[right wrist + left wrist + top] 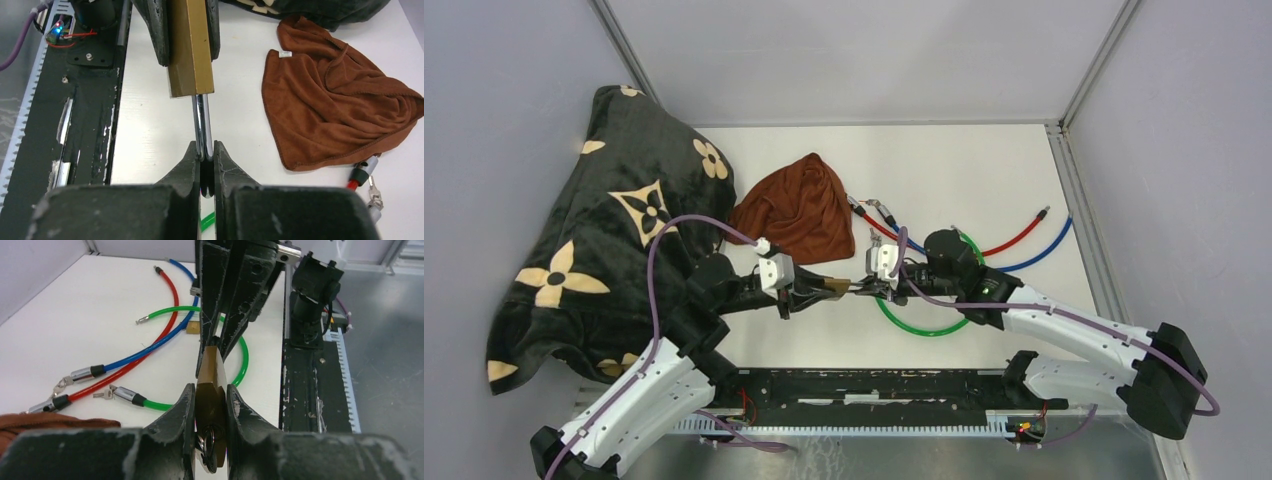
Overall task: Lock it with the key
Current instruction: Lock the lock.
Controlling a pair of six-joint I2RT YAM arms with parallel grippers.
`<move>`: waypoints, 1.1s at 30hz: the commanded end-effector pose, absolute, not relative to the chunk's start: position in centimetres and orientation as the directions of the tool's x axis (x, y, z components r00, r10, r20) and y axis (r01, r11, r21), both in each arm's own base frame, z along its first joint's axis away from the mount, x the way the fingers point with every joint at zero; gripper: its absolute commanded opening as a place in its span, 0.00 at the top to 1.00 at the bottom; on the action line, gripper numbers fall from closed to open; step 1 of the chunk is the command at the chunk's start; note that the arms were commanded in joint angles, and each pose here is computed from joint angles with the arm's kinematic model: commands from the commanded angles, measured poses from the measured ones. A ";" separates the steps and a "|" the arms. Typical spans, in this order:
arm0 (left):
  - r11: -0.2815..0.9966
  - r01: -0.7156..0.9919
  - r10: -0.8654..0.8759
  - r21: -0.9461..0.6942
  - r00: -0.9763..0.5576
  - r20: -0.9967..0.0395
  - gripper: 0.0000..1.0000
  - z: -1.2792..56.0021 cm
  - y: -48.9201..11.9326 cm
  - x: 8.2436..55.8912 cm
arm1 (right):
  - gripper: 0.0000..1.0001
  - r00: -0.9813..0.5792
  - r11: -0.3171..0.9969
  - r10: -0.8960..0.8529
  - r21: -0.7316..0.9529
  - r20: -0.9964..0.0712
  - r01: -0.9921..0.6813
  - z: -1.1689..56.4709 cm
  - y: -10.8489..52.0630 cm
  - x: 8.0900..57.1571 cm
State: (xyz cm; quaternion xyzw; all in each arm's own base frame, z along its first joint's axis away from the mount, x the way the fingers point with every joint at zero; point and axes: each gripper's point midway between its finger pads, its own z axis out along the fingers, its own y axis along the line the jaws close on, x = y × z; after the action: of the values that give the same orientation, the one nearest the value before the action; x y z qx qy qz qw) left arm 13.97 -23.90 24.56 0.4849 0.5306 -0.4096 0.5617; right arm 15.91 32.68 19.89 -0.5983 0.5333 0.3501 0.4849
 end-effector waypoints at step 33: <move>0.608 0.233 -0.435 -0.759 -0.702 -0.564 0.18 17.2 -24.0 23.8 | 1.00 -0.011 0.720 -0.157 -0.107 -0.988 -0.686 19.9 37.2 22.2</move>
State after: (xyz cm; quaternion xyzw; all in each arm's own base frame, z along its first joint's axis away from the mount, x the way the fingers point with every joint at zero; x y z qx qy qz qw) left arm 22.86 -23.63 15.67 -0.0382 0.8233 -0.4266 0.3723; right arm 20.60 33.96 11.69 -0.3715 0.7361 0.1781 0.5370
